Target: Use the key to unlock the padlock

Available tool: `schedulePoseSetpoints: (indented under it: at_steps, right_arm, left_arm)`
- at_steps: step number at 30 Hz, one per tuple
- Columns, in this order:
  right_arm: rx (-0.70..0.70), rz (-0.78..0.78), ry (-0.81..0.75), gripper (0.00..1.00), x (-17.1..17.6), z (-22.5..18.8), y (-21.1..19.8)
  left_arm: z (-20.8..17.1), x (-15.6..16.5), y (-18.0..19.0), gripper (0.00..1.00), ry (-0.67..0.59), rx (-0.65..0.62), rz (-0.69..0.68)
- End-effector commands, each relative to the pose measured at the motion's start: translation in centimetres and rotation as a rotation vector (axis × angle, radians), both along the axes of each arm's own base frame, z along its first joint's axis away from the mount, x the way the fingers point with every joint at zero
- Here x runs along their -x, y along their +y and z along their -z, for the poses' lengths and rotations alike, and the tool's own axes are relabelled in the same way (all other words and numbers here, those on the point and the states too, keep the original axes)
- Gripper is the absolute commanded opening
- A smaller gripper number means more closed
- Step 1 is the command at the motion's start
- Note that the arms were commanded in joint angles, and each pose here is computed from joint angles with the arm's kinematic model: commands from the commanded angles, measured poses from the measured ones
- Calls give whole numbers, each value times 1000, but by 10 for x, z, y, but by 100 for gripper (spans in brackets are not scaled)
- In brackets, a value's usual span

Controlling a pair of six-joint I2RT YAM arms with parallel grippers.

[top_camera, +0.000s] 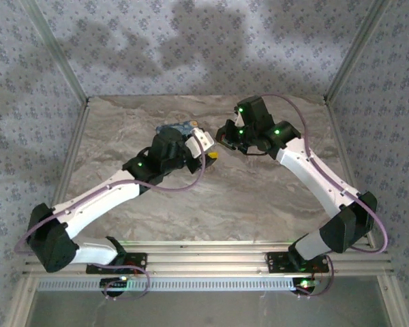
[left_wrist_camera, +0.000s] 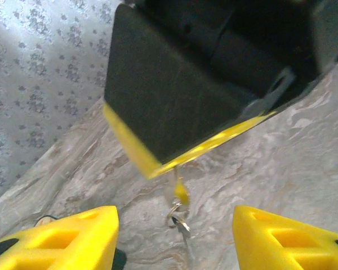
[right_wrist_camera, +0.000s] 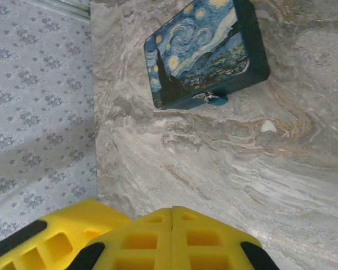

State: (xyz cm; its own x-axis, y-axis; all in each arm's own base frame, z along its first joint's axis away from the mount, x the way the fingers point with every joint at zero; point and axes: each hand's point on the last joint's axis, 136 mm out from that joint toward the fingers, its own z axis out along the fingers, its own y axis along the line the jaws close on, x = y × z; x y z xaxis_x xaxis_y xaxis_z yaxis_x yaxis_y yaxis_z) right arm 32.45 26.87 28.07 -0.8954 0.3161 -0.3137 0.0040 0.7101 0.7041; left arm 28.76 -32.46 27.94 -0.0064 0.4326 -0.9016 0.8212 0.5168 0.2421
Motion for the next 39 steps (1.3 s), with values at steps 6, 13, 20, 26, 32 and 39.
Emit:
schedulePoseSetpoints:
  at_steps: [6,13,20,26,32,39]
  right_arm:
    - [-22,48,1,0,2,-14,-4]
    - [-23,47,20,0,3,-10,-4]
    - [-38,54,34,0,0,-6,-4]
    - [-66,62,25,1,-3,-13,-6]
    - [-120,57,-97,63,-10,-41,-22]
    - [-141,33,-534,69,-11,-92,-61]
  left_arm:
    - [-15,-16,-12,55,-98,12,-21]
    - [-15,-21,-19,52,-118,7,-17]
    - [-10,-22,-21,16,-112,-24,-9]
    - [-5,-20,-15,0,-90,-26,-21]
    - [-11,-15,-3,0,109,130,50]
    - [-35,-5,6,0,385,311,234]
